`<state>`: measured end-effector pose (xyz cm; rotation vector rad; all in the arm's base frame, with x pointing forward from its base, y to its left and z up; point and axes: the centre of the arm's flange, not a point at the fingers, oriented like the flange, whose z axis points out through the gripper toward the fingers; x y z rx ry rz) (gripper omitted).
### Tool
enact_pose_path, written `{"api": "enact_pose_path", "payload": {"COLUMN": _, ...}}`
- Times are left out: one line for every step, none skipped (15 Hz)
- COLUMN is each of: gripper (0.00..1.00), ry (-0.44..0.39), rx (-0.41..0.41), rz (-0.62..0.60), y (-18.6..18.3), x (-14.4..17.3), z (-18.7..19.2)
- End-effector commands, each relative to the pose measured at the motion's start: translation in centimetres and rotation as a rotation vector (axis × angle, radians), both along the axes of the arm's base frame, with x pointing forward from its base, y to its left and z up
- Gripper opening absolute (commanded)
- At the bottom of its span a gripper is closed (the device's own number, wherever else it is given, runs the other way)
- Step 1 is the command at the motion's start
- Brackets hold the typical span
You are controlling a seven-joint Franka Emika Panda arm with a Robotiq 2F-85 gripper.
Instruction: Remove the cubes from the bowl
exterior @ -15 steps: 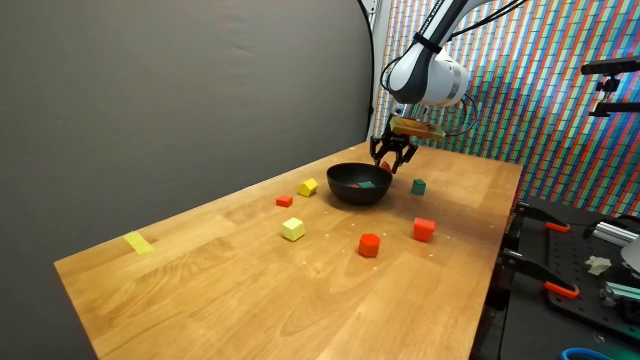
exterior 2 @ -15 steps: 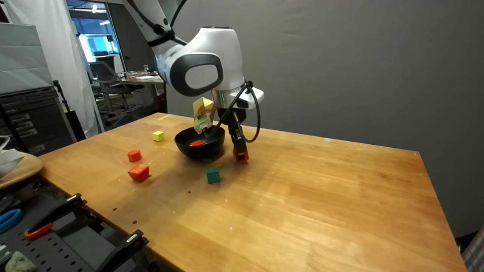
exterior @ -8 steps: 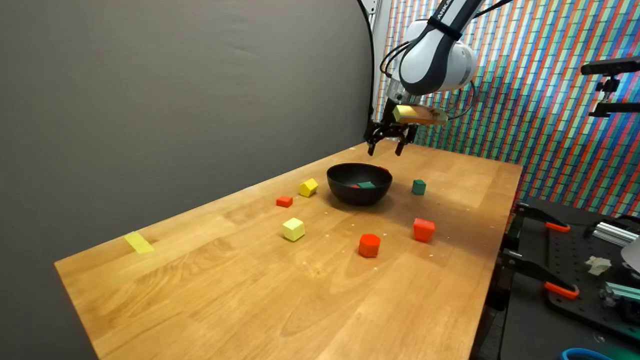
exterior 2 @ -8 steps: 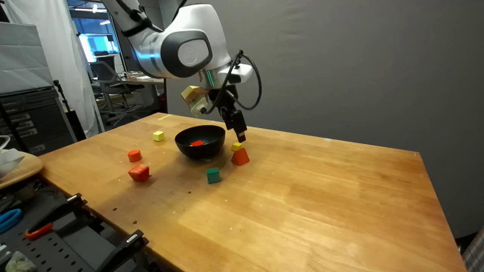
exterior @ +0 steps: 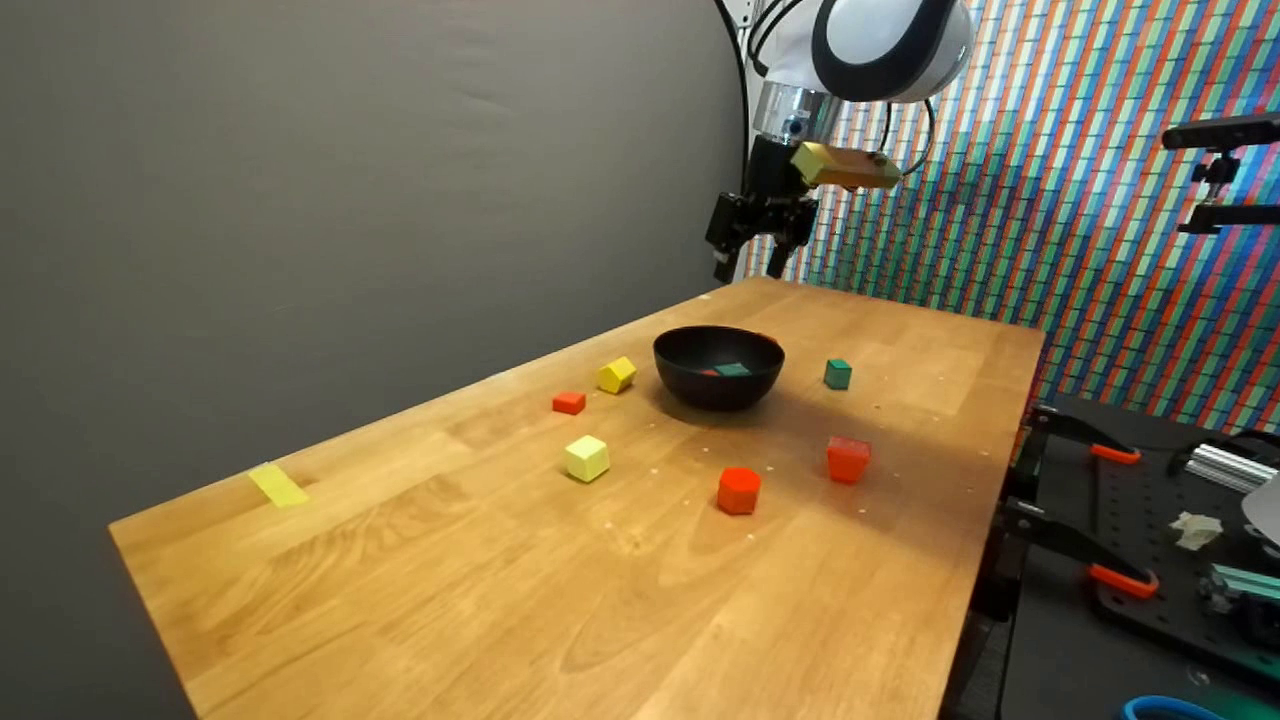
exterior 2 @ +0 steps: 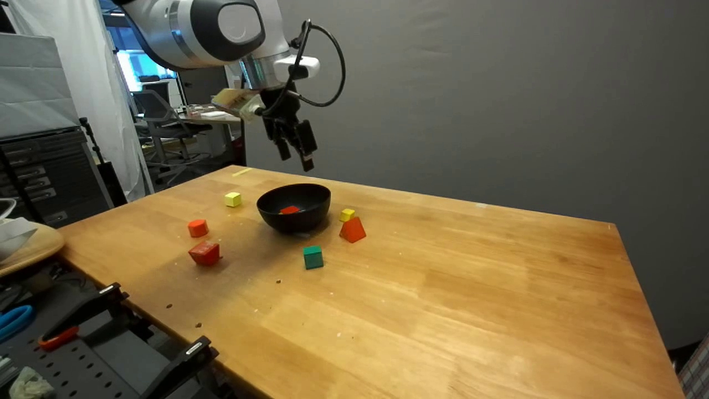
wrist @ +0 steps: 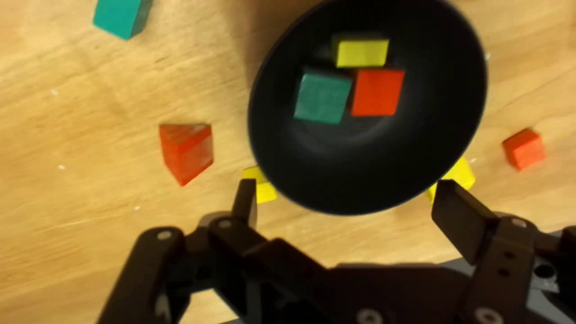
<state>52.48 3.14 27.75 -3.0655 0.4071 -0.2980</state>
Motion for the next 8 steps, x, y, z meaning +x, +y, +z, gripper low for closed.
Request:
{"api": "enact_pose_path", "payload": {"gripper": 1.0, "ry": 0.109, "rx": 0.009, "rz": 0.116, "y": 2.6, "x": 1.3, "z": -2.1}}
{"api": "enact_pose_path", "payload": {"gripper": 1.0, "ry": 0.132, "rx": 0.008, "rz": 0.133, "y": 3.3, "x": 1.5, "z": -3.1}}
{"api": "enact_pose_path", "payload": {"gripper": 1.0, "ry": 0.151, "rx": 0.002, "rz": 0.142, "y": 3.7, "x": 1.9, "z": -4.1}}
{"api": "enact_pose_path", "payload": {"gripper": 1.0, "ry": 0.163, "rx": -0.003, "rz": 0.143, "y": 3.9, "x": 2.3, "z": -5.1}}
{"api": "enact_pose_path", "payload": {"gripper": 1.0, "ry": 0.177, "rx": -0.005, "rz": 0.141, "y": 3.8, "x": 2.8, "z": -6.1}}
{"api": "enact_pose_path", "payload": {"gripper": 1.0, "ry": 0.192, "rx": -0.004, "rz": 0.138, "y": 3.8, "x": 3.2, "z": -6.9}}
{"api": "enact_pose_path", "payload": {"gripper": 1.0, "ry": 0.202, "rx": -0.002, "rz": 0.136, "y": 3.7, "x": 3.7, "z": -7.7}}
{"api": "enact_pose_path", "payload": {"gripper": 1.0, "ry": 0.206, "rx": 0.001, "rz": 0.135, "y": 3.8, "x": 4.1, "z": -8.4}}
